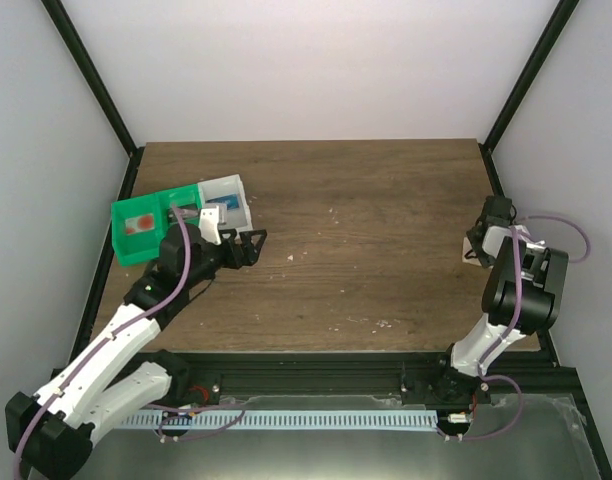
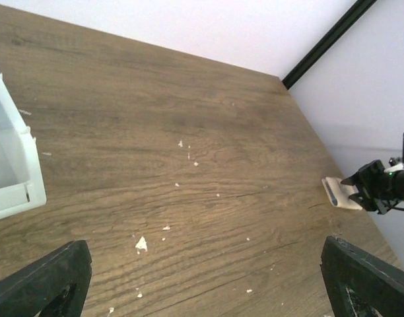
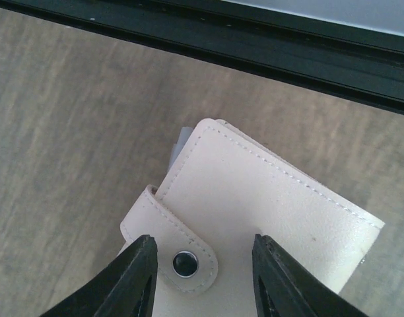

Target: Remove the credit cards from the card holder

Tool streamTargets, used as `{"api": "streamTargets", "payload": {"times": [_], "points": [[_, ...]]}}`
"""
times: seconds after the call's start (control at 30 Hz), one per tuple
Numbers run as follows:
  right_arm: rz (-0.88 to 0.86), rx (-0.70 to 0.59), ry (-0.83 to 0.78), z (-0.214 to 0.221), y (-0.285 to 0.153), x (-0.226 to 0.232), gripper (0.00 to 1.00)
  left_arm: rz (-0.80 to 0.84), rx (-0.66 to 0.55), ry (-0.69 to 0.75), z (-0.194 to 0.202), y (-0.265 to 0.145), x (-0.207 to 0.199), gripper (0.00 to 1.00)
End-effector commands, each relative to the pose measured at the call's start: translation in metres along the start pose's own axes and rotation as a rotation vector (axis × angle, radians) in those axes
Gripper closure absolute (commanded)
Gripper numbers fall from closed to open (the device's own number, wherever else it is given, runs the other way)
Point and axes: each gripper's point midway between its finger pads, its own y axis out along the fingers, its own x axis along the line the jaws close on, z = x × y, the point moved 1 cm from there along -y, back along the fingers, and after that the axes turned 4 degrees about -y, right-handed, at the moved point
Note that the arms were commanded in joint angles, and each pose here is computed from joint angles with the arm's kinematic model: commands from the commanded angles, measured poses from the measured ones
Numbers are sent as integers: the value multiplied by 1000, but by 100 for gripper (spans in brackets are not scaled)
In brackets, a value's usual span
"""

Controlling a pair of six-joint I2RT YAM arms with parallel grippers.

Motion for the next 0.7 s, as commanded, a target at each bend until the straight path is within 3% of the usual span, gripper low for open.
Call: {"api": "streamTargets", "payload": {"times": [0.0, 0.4, 0.67], "points": [[-81, 82, -41, 13, 8, 18, 58, -22, -6, 3, -4, 5, 3, 4], [-166, 197, -348, 73, 13, 74, 56, -74, 6, -13, -1, 6, 12, 6], [-350, 293, -564, 133, -7, 114, 54, -101, -7, -24, 0, 5, 18, 6]]}}
